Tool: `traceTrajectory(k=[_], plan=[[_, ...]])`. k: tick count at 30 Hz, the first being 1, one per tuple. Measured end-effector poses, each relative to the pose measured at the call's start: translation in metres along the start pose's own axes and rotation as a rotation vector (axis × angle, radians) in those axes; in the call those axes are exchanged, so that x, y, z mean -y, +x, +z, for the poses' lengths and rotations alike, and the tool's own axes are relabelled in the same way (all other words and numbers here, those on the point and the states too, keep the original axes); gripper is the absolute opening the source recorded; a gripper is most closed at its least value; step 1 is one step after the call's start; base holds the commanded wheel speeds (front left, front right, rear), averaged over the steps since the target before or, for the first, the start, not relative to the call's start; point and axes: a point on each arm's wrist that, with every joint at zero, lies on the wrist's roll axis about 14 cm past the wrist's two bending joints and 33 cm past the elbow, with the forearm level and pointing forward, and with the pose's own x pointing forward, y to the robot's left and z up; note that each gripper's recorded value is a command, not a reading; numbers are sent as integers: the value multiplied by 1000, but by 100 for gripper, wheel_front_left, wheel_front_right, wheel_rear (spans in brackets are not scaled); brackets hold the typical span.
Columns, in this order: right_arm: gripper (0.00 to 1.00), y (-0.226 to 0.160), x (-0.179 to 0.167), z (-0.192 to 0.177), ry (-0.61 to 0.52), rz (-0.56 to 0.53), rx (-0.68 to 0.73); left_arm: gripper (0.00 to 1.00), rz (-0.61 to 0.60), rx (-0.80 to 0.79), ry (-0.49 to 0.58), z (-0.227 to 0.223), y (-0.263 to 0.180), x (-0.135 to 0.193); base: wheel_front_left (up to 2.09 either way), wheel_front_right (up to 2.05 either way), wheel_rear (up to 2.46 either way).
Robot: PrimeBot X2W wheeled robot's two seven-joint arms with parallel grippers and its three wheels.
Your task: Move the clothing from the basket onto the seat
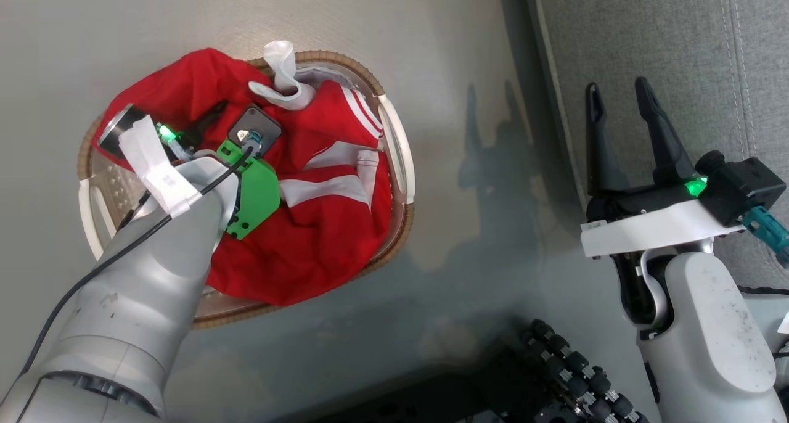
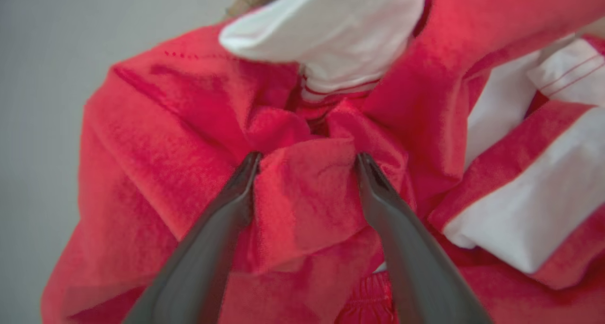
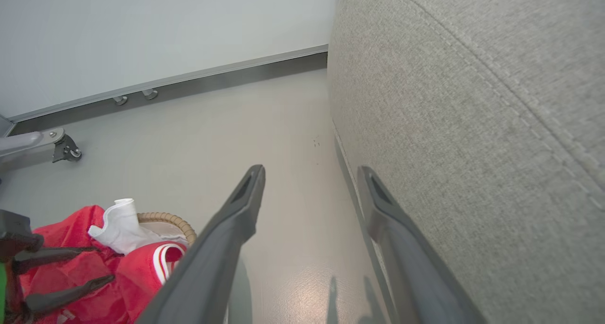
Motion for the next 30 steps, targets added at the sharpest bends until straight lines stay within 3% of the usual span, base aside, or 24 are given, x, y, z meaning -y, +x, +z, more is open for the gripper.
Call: traceTrajectory(k=[1,3,6,15,23,30], plan=[[100,0,0,0,1,-1,-1,100,-2,-10,-2,-2,0,1,0,0,0],[100,0,-1,0,4,2,-1,73,-6,-27,-8,-5,0,3,0,0,0],[100,0,-2,1,5,5,0,0,-7,-32,-11,-6,-2,6,0,0,0],[100,-4,-5,10,8,9,16,0,-17,14,-38,0,-16,19,0,0,0],[100,-15,-6,30,-16,10,52,0,11,174,-118,31,-46,23,0,0,0],[100,-36,-11,47,-42,17,81,0,63,327,-128,71,-91,20,0,0,0]])
